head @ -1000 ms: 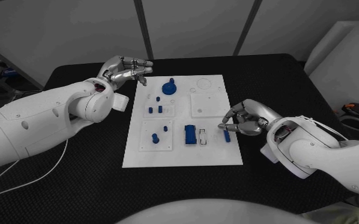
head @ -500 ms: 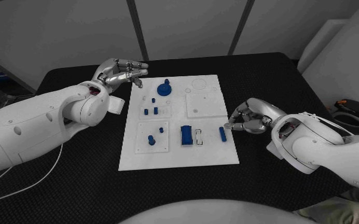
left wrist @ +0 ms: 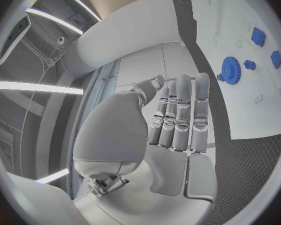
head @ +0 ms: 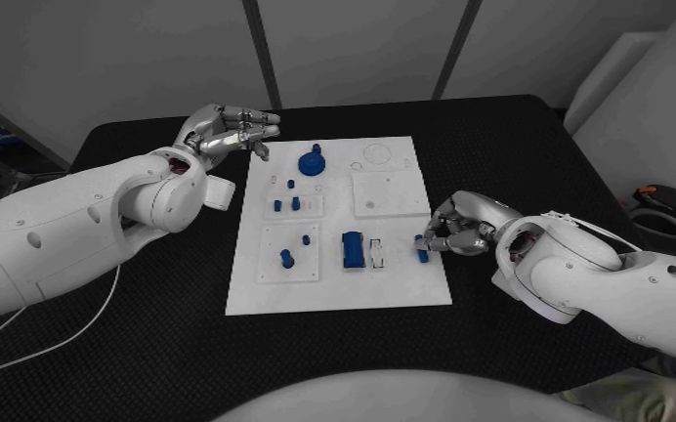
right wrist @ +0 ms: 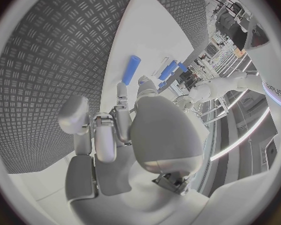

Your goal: Assemble the parts on the task board

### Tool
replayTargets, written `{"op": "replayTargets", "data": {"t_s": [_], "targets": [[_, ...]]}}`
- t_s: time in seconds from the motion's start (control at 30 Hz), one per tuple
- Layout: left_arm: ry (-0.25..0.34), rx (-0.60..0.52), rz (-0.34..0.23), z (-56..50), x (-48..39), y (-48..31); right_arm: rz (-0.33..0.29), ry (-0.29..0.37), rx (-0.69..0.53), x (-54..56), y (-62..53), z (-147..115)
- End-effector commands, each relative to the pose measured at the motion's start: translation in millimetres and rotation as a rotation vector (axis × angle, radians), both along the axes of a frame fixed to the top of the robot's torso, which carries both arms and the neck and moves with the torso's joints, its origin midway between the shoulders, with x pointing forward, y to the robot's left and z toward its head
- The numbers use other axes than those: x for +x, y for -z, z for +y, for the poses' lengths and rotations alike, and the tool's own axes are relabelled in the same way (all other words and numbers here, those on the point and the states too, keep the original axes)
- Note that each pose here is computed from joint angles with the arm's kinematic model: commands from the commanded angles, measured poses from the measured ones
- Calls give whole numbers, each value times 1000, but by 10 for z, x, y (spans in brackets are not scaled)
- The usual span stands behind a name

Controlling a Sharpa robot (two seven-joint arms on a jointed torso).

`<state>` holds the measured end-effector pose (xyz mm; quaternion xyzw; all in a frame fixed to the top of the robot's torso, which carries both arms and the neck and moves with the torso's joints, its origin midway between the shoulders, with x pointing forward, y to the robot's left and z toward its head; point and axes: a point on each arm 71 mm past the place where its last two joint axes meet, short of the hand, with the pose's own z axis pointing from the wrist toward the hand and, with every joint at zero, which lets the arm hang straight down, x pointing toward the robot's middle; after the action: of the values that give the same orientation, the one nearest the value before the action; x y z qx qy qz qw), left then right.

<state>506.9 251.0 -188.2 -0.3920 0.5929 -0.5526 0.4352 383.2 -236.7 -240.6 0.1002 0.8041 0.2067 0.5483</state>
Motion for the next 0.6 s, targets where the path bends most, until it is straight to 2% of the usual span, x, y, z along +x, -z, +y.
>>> {"op": "replayTargets", "data": {"t_s": [0.03,0.3,0.6], "targets": [[9,-6,-5,-8,-2,-13,25,-12,-52,-3,39,16],[7,-5,-4,4,-3,-13,19,-35,-93,-8,72,68],[9,-5,-3,7,-5,-13,-50,-89,-201,1,73,160]]}}
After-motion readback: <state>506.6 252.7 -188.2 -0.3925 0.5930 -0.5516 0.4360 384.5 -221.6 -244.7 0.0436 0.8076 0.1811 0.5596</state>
